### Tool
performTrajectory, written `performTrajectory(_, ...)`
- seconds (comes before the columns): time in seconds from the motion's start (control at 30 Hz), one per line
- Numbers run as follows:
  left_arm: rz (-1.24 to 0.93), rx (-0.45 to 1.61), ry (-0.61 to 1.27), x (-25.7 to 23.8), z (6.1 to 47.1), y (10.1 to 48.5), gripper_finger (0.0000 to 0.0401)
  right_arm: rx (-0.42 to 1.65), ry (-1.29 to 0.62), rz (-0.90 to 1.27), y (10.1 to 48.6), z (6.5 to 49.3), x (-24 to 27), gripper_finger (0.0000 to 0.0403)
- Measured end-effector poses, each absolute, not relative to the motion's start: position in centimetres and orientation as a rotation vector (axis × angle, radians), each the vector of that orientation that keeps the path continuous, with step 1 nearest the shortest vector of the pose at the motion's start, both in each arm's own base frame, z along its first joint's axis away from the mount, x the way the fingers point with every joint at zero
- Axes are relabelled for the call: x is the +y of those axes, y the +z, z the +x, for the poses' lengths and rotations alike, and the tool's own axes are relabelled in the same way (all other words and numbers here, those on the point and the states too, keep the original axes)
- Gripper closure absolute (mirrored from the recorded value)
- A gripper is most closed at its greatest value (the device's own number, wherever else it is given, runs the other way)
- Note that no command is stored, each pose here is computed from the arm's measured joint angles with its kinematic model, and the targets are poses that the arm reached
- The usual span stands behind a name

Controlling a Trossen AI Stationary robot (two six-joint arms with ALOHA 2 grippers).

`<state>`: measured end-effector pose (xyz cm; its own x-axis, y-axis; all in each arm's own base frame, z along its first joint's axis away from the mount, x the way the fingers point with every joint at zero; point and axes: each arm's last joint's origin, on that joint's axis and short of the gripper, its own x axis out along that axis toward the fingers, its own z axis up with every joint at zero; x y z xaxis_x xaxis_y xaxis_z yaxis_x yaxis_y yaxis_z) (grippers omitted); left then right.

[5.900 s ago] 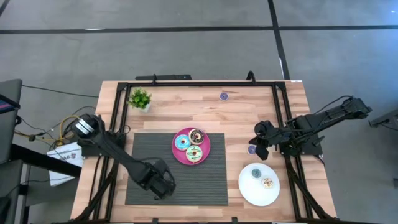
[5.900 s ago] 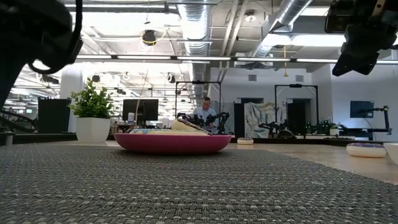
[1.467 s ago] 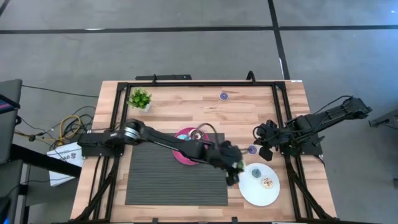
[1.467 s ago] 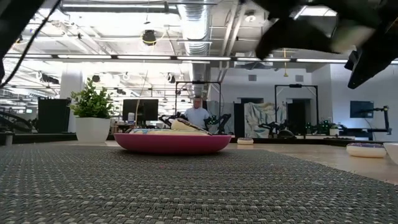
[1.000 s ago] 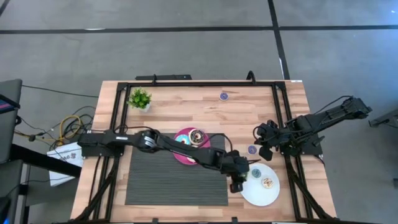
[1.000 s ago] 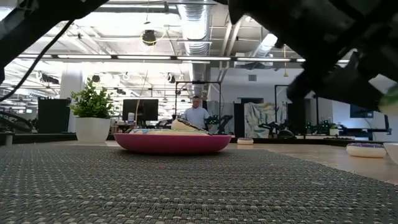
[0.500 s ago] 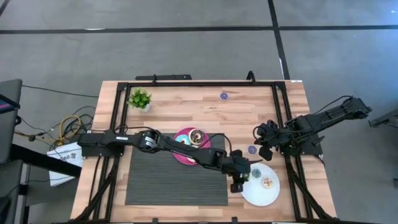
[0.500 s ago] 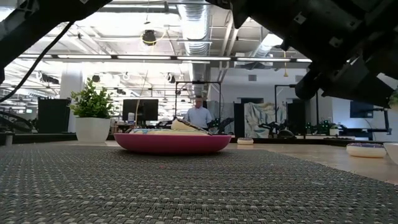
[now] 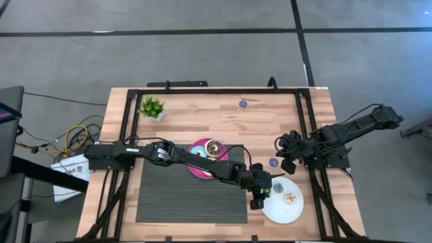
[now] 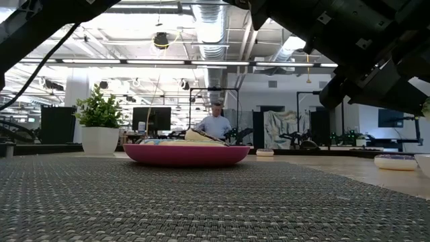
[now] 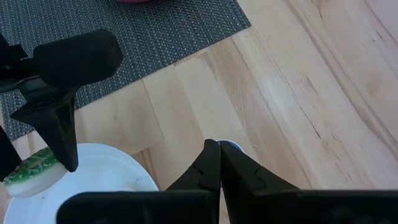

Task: Pick & Place donuts
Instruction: Put the small green donut on the white plate

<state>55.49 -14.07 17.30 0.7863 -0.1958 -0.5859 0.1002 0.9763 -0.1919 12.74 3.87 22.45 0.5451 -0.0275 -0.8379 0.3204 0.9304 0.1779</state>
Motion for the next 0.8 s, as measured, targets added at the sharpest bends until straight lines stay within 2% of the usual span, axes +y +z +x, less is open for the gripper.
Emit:
performTrajectory(0.27,-0.316,0.673,-0.253,-14.6,56.2,13.9,0.0206,0.975,-0.211,0.332,22.5,12.7,3.9,0.0403)
performTrajectory(0.43,-0.166,0.613,-0.21,-14.3,56.4,14.7,0.0206,0.977,-0.216,0.339,22.5,12.7,3.9,0.0403)
performTrajectory(0.67,-0.124,0.63,-0.169,-14.5,56.2,14.3,0.0206,0.978,-0.216,0.338,22.4,12.7,3.9,0.0403)
performTrajectory(0.8,-0.125,0.624,-0.174,-14.5,56.2,14.4,0.019,0.981,-0.217,0.336,22.4,12.7,3.9,0.0403)
